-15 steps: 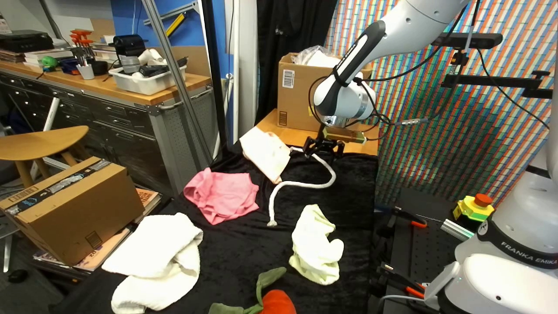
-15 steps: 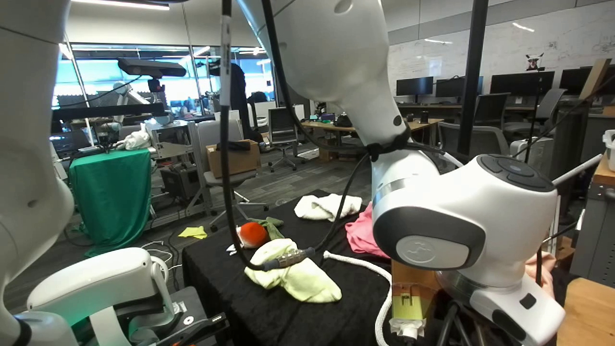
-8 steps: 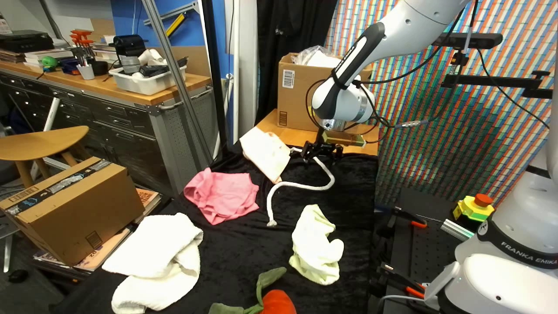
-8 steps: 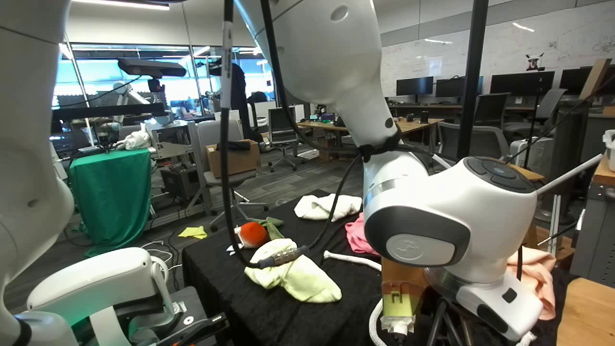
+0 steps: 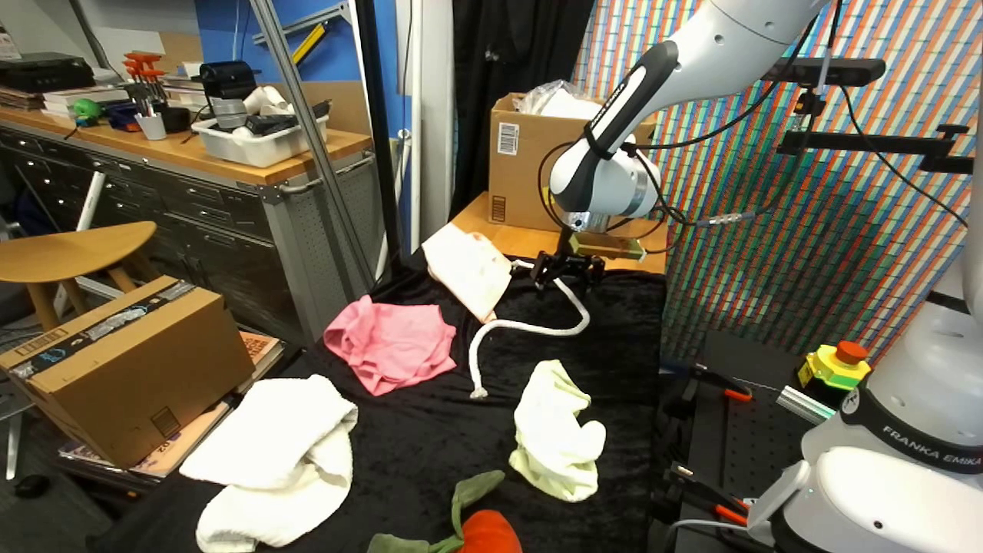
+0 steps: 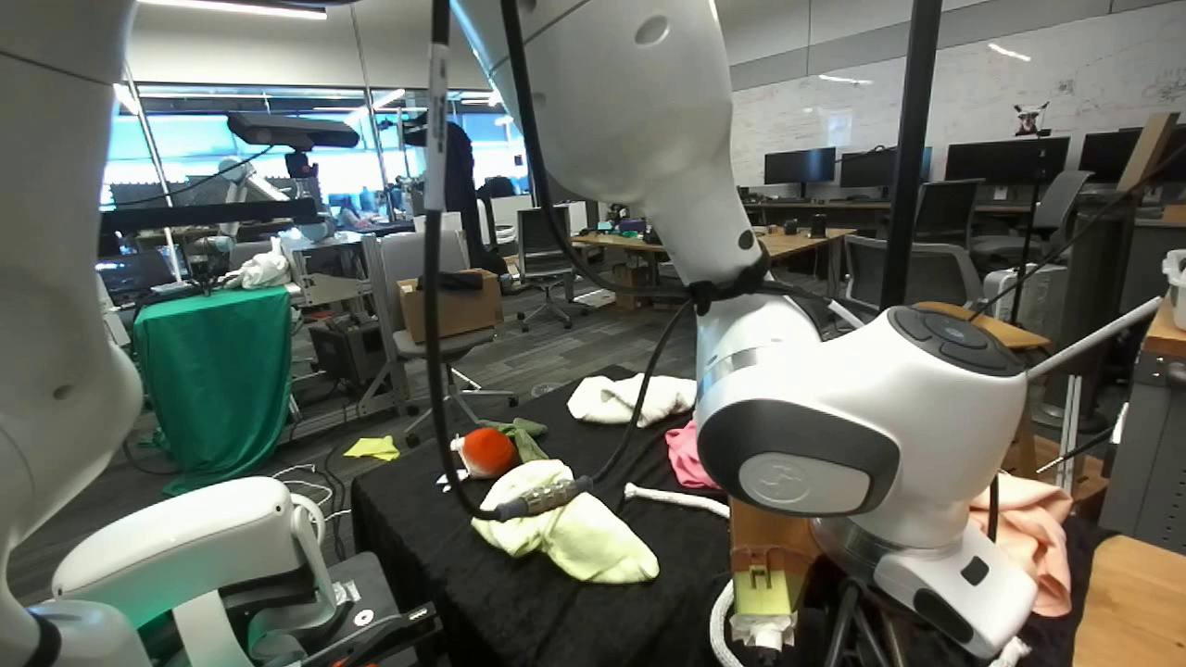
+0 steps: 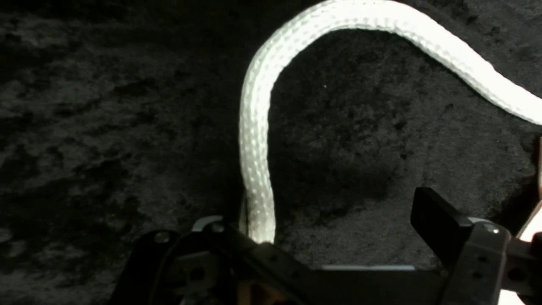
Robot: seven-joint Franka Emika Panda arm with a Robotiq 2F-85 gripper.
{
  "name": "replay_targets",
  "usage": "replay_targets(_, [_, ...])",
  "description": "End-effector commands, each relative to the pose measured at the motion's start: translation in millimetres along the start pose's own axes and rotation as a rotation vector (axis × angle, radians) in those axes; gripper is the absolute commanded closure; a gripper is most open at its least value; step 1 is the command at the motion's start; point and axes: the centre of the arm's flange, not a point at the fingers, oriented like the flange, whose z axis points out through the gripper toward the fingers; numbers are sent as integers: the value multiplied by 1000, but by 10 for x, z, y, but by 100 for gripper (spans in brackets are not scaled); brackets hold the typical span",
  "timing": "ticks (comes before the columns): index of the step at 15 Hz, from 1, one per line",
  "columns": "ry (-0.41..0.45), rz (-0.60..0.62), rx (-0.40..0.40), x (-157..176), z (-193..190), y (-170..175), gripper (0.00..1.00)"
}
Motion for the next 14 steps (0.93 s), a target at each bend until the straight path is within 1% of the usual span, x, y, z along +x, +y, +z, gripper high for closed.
replay_targets(1, [-5, -5, 13, 2, 0, 47, 0])
replay_targets(9, [-10, -4, 13, -15, 51, 106, 0])
replay_targets(12, [-1, 0, 17, -31, 16, 146, 0])
replay_targets(14, [6, 1, 20, -35, -9, 171, 2])
